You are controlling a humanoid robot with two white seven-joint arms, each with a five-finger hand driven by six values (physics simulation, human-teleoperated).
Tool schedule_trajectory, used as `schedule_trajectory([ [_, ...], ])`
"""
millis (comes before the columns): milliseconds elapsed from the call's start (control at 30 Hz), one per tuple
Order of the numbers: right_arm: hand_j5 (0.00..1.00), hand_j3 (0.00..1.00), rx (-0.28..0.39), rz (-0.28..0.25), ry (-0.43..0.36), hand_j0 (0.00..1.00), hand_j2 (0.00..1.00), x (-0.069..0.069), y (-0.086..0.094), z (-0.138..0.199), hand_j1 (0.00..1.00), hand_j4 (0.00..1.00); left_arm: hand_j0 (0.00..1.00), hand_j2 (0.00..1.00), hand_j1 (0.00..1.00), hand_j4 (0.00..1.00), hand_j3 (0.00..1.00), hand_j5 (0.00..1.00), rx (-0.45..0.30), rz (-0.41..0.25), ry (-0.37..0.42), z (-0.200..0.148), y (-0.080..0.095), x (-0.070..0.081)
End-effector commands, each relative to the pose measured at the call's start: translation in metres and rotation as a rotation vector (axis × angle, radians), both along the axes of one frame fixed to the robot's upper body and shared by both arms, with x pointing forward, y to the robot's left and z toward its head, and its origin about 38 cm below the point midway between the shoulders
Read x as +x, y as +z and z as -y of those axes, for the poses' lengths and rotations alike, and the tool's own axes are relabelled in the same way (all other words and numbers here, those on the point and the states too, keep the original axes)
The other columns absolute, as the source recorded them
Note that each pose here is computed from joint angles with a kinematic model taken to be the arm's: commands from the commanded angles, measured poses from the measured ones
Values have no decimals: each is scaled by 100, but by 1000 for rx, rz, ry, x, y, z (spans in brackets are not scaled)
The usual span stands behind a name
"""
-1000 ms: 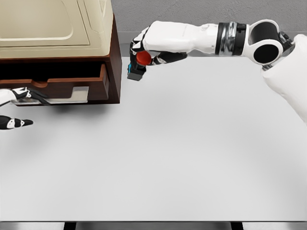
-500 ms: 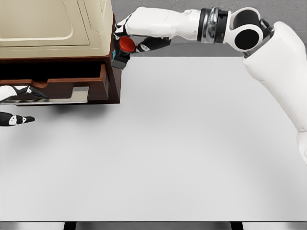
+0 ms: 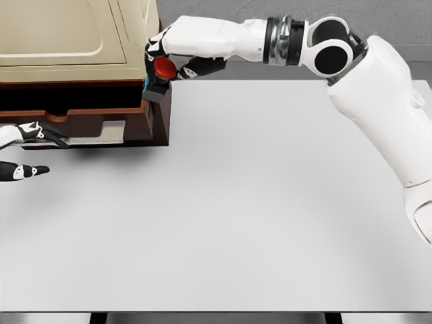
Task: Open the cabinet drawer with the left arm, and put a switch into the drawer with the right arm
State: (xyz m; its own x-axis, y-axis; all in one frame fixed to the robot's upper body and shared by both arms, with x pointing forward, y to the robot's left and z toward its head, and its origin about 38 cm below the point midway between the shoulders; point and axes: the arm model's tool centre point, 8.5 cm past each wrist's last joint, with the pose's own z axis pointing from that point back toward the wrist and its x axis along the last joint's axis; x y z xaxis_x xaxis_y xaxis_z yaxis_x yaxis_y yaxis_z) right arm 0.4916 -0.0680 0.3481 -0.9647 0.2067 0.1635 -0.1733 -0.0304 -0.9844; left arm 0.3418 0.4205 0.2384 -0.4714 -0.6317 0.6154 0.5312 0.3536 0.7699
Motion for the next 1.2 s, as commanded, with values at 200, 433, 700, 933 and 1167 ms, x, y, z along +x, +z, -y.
schedule_trajectory([
  [200,43,43,16,-10,4,43,43,-1,1,-2,43,43,66,66,66,66,66,66,34,-15,-25,1,-5,-5],
  [433,43,43,17,-9,6,43,43,-1,1,-3,43,43,66,66,66,66,66,66,37,-27,-38,4,-5,-10],
  [700,43,43,26,5,32,43,43,-8,5,-10,43,43,65,65,65,65,65,65,43,-38,-50,6,-5,-15],
  [933,43,43,37,35,85,43,43,-24,11,-20,43,43,64,64,64,64,64,64,45,-48,-53,6,-7,-18],
  [1167,43,43,44,31,97,43,43,-26,10,-25,43,43,64,64,64,64,64,64,48,-57,-62,8,-7,-22],
])
